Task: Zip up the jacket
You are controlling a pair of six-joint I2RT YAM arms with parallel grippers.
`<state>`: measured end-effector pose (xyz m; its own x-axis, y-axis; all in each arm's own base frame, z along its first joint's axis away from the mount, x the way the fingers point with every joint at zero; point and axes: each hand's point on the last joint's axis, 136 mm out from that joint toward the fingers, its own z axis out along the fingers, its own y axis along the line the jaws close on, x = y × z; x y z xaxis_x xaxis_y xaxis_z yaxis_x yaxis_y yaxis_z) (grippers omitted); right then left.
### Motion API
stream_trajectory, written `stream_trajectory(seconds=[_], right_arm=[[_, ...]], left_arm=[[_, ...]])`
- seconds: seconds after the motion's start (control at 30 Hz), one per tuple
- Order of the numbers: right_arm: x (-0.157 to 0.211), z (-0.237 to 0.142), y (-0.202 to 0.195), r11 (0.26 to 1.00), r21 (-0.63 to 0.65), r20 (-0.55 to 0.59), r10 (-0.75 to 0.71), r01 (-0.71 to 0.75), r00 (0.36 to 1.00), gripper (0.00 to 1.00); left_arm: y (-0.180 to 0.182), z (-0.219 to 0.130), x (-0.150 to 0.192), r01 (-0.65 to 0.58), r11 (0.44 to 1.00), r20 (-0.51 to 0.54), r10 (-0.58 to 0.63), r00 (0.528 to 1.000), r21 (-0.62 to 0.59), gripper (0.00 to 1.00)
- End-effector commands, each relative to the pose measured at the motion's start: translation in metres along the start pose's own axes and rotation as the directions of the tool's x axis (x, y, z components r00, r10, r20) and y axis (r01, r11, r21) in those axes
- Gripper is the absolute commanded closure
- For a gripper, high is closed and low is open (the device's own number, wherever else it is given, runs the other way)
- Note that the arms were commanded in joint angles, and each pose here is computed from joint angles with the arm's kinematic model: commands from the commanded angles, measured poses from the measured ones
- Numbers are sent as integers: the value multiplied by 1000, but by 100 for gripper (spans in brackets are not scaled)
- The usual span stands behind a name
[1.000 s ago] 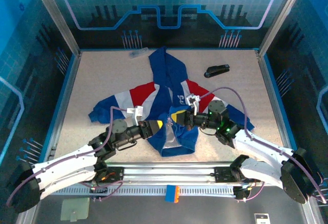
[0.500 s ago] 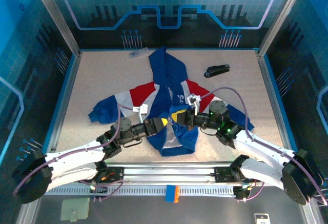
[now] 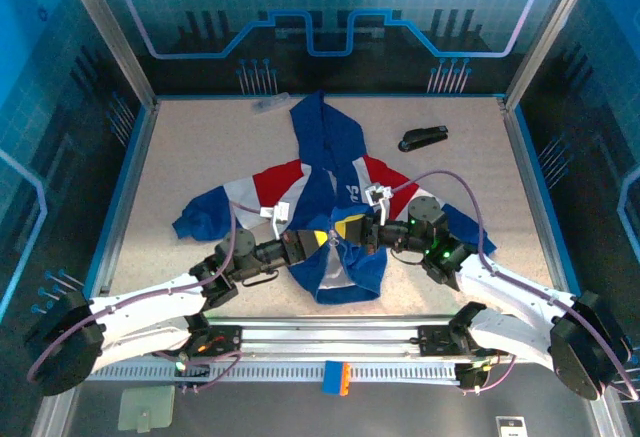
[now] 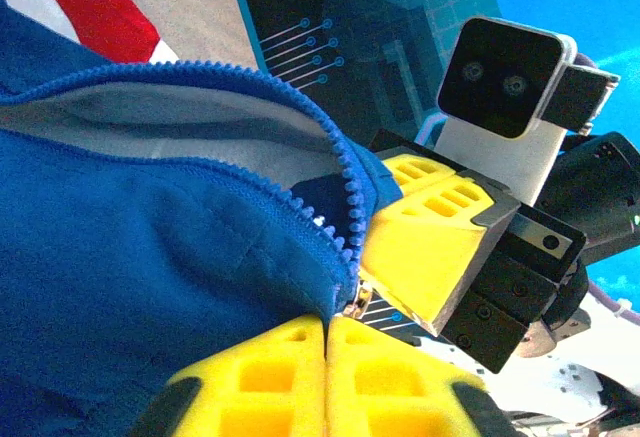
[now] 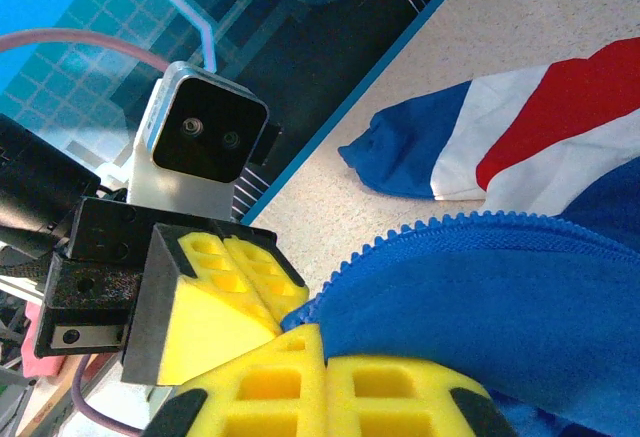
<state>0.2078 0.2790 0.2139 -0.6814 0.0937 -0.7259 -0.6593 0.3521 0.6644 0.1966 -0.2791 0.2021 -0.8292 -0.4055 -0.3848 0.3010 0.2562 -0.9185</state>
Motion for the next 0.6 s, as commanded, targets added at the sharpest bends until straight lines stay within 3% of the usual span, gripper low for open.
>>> stream_trajectory(seconds=[0.0,0.27,0.57], right_arm=[[-8,-3,7,1000,-23,30,-16,17,999,100],[-7,-2,6,1000,-16,24,-18,18,1000,100],[-10,3,4,1000,-14,7,-13,13,1000,100]], left_arm=[[-25,2,-5,-59,995,-3,60,998,76,100],[-25,-6,-4,-169,985,-19,170,985,20,100],[-4,-14,11,-282,952,-150,263,953,-122,100]])
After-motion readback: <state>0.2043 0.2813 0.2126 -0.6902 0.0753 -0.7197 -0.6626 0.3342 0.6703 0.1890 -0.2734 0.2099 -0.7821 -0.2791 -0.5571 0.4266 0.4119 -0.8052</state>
